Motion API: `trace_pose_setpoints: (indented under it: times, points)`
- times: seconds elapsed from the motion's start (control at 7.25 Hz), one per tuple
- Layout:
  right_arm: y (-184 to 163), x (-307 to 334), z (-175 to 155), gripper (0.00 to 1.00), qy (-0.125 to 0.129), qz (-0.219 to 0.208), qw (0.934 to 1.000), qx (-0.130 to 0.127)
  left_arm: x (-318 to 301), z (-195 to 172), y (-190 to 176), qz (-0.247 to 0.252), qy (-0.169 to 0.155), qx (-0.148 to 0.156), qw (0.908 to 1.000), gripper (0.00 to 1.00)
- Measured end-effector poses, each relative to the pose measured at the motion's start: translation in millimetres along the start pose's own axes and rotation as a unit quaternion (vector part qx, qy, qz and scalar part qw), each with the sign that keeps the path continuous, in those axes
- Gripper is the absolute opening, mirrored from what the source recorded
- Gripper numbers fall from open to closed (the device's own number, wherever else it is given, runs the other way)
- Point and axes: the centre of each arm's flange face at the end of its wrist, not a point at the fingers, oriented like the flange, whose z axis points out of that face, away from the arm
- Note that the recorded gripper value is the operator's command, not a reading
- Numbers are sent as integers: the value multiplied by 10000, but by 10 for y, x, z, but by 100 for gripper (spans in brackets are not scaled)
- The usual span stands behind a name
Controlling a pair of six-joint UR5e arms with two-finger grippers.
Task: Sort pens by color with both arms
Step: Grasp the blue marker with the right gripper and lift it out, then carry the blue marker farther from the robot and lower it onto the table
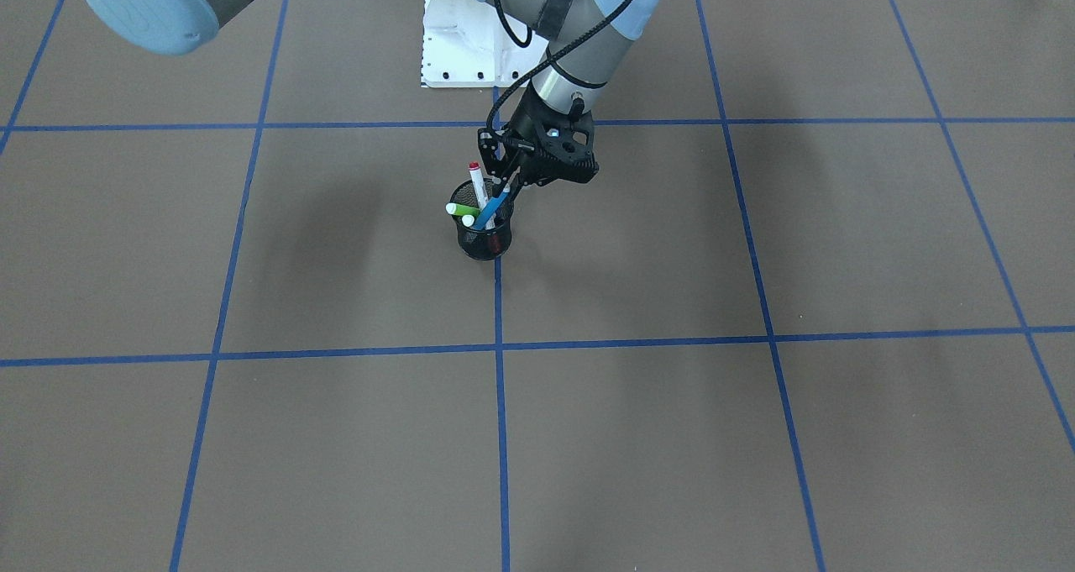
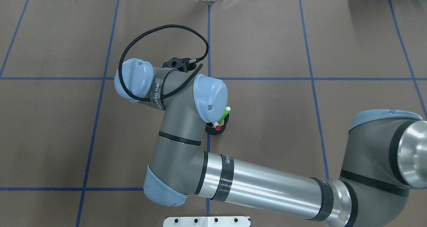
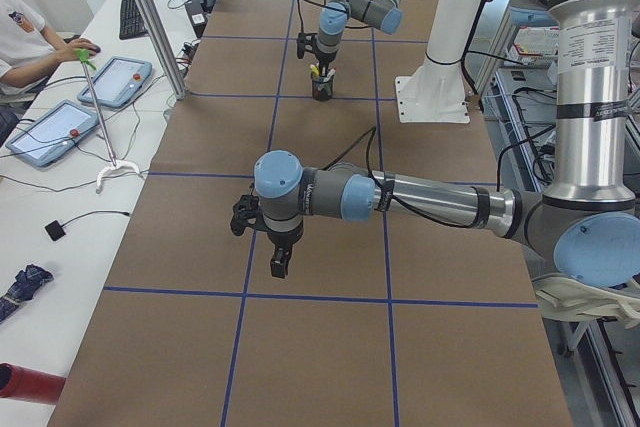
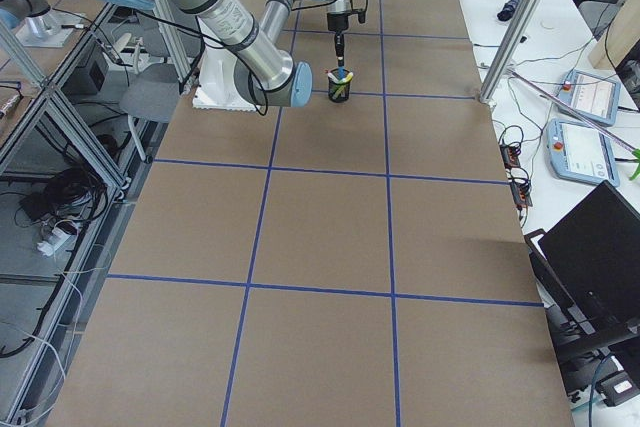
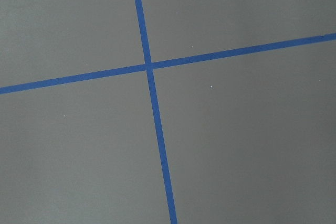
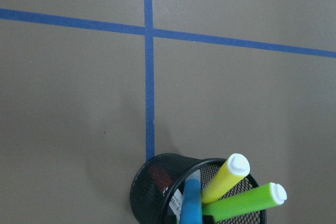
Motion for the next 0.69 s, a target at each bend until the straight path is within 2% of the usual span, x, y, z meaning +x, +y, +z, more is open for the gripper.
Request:
trace_pose_setpoints:
  times: [0.28,0.41,0.69]
  points:
    - [19,194,-367,0,-186,-27,9998,106,-3,4,1,-7,3,-7,10000,100]
    - [-24,300,-576,0,-317,21,9992,237,-4,4,2,-8,3,-8,10000,100]
    - [-234,476,-1009,0,-530,186,9959,709,-2,2,2,-6,3,-6,10000,100]
